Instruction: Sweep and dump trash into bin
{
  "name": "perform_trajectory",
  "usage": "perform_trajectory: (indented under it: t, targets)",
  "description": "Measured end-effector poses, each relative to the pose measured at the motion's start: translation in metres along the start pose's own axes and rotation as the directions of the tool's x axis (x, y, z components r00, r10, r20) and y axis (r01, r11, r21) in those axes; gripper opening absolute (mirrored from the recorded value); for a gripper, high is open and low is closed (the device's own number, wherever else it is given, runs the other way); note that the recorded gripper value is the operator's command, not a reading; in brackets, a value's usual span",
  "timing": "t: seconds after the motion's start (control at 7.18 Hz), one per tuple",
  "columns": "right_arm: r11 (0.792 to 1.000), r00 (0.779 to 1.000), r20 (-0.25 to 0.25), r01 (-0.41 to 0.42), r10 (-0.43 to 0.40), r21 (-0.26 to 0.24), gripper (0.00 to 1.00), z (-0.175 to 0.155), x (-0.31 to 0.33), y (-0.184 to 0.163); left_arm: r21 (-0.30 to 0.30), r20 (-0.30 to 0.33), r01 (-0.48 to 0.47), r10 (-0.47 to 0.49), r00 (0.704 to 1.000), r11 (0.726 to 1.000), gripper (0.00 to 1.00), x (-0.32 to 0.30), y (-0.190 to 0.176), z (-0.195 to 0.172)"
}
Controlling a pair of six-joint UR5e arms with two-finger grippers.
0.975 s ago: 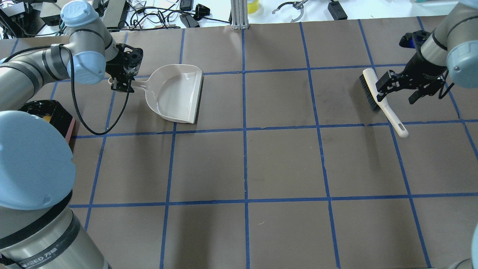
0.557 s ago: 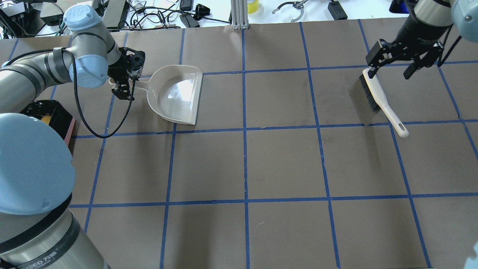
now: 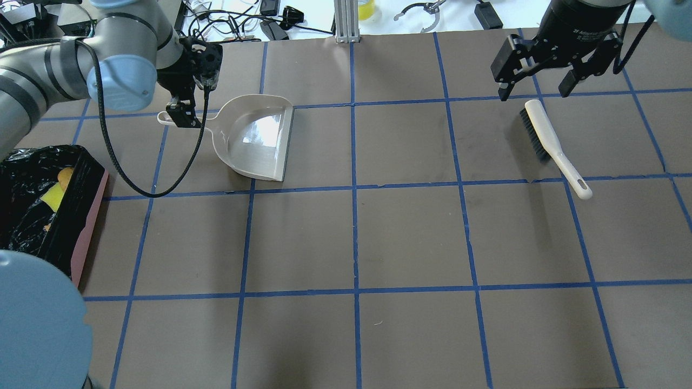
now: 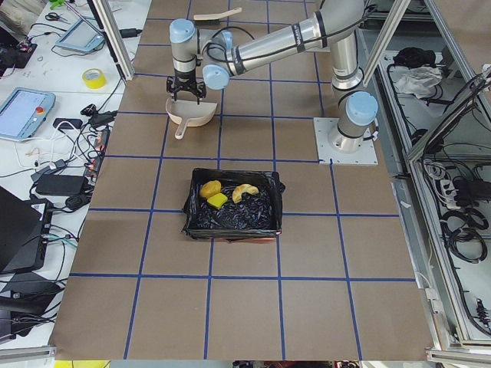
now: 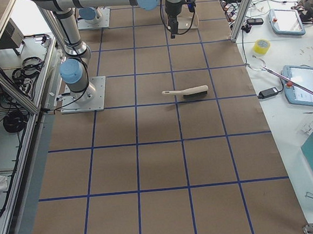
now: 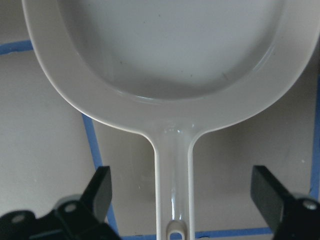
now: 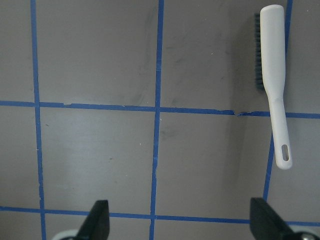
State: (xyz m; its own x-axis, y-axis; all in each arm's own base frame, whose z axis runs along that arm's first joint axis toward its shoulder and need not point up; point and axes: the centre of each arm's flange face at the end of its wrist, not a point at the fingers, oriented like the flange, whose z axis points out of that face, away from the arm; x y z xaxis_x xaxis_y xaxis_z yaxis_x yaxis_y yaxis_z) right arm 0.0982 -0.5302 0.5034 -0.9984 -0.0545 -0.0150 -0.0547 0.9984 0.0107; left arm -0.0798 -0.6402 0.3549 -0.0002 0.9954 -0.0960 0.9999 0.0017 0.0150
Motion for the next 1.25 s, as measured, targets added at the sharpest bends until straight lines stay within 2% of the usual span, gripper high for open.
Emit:
perform_trajectory:
  t: [0.14, 0.28, 0.42, 0.56, 0.7, 0.97, 1.11, 1.25]
  targets:
    - [1.0, 1.0, -0.007, 0.009, -0.009, 0.002, 1.0, -0.003, -0.006, 0.006, 0.011, -0.012, 0.117, -0.117, 0.993, 0.993, 1.0, 0.024, -0.014, -0.042]
    - [1.0, 1.0, -0.008, 0.016, -0.016, -0.001, 1.0, -0.002, -0.01, 0.008, 0.012, -0.023, 0.277, -0.276, 0.961, 0.961, 1.0, 0.05, -0.03, -0.078]
    - [1.0, 1.0, -0.007, 0.025, -0.025, -0.004, 1.0, -0.001, -0.015, 0.01, 0.007, -0.03, 0.485, -0.484, 0.874, 0.875, 1.0, 0.078, -0.049, -0.102]
    - [0.999, 0.999, -0.008, 0.036, -0.036, -0.005, 1.0, 0.0, -0.021, 0.011, -0.002, -0.029, 0.671, -0.67, 0.742, 0.742, 1.0, 0.103, -0.063, -0.116]
    - [0.999, 0.999, -0.009, 0.041, -0.041, -0.005, 1.0, 0.0, -0.023, 0.011, -0.005, -0.02, 0.802, -0.802, 0.597, 0.597, 1.0, 0.121, -0.069, -0.127]
    - [0.999, 0.999, -0.011, 0.044, -0.044, -0.007, 1.0, 0.001, -0.024, 0.011, 0.013, 0.003, 0.918, -0.919, 0.395, 0.395, 1.0, 0.135, -0.066, -0.147]
    - [0.999, 0.999, -0.012, 0.045, -0.045, -0.006, 1.0, 0.001, -0.024, 0.011, 0.009, 0.002, 0.959, -0.959, 0.282, 0.282, 1.0, 0.143, -0.066, -0.154]
    - [0.999, 0.999, -0.013, 0.046, -0.046, -0.005, 1.0, 0.001, -0.024, 0.011, -0.004, 0.006, 0.979, -0.979, 0.204, 0.204, 1.0, 0.15, -0.064, -0.161]
